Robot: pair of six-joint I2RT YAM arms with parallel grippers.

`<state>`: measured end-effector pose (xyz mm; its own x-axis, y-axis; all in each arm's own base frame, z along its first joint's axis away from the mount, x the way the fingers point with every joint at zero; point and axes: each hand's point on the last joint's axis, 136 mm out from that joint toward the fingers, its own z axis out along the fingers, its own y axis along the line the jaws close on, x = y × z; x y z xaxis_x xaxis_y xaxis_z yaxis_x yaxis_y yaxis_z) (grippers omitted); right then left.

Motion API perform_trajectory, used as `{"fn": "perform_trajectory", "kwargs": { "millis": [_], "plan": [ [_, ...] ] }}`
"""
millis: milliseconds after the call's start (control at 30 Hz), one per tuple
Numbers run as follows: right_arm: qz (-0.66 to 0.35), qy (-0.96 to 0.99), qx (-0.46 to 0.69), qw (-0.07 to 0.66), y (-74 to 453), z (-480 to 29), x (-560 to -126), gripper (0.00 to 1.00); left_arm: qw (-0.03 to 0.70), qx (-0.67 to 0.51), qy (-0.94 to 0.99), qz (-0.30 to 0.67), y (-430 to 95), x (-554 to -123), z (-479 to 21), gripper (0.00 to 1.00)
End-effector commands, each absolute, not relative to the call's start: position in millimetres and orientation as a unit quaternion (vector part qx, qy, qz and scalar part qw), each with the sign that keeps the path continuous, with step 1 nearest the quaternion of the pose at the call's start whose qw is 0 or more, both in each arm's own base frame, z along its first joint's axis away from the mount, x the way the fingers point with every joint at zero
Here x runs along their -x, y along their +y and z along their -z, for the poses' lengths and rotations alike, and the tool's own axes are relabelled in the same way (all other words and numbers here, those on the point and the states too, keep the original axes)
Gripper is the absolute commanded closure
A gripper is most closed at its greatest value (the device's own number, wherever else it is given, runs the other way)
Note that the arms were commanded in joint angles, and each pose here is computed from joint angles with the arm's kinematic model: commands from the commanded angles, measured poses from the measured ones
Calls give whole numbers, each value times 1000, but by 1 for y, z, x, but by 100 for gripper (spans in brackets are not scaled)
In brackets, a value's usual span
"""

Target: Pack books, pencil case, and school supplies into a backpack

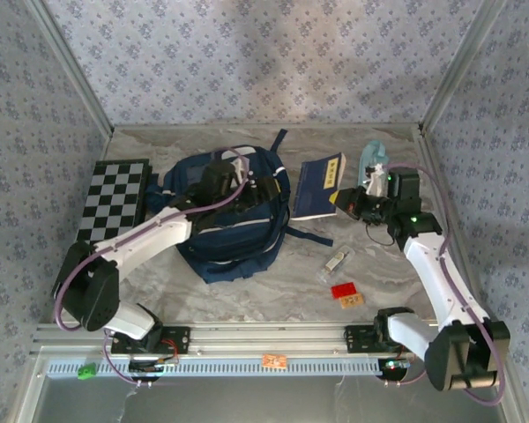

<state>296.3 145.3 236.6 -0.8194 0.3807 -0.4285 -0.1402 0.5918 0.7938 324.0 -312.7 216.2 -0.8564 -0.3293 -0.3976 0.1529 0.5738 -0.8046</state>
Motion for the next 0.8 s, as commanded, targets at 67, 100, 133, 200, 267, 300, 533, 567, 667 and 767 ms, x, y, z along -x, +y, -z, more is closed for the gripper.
{"fn": "perform_trajectory", "kwargs": {
  "millis": [67, 100, 133, 200, 267, 300, 533, 567, 667, 767],
  "plan": [
    [-514, 795, -37, 320, 186, -282, -292, 100, 248, 53, 790, 558, -314, -320, -247, 16],
    [-522, 790, -32, 320, 194, -285, -291, 100, 246, 48, 781, 573, -316, -319, -252, 16],
    [-531, 785, -29, 317, 201, -286, -290, 100, 245, 43, 770, 587, -318, -317, -257, 16],
    [-544, 776, -24, 319, 213, -286, -291, 100, 247, 28, 756, 606, -321, -314, -267, 16],
    [-547, 774, -30, 318, 220, -282, -294, 100, 252, 26, 751, 610, -319, -312, -271, 18],
    [-547, 775, -33, 316, 222, -277, -294, 100, 258, 26, 747, 612, -318, -312, -273, 21],
    [-541, 788, -37, 290, 227, -251, -297, 100, 295, 7, 728, 620, -309, -303, -294, 56],
    [-540, 790, -38, 289, 227, -249, -297, 99, 297, 9, 730, 616, -308, -303, -293, 62],
    [-546, 789, -36, 280, 232, -246, -298, 94, 300, 9, 729, 616, -307, -303, -295, 79],
    [-554, 785, -33, 276, 236, -247, -300, 78, 300, 10, 728, 617, -306, -303, -297, 92]
  ]
}}
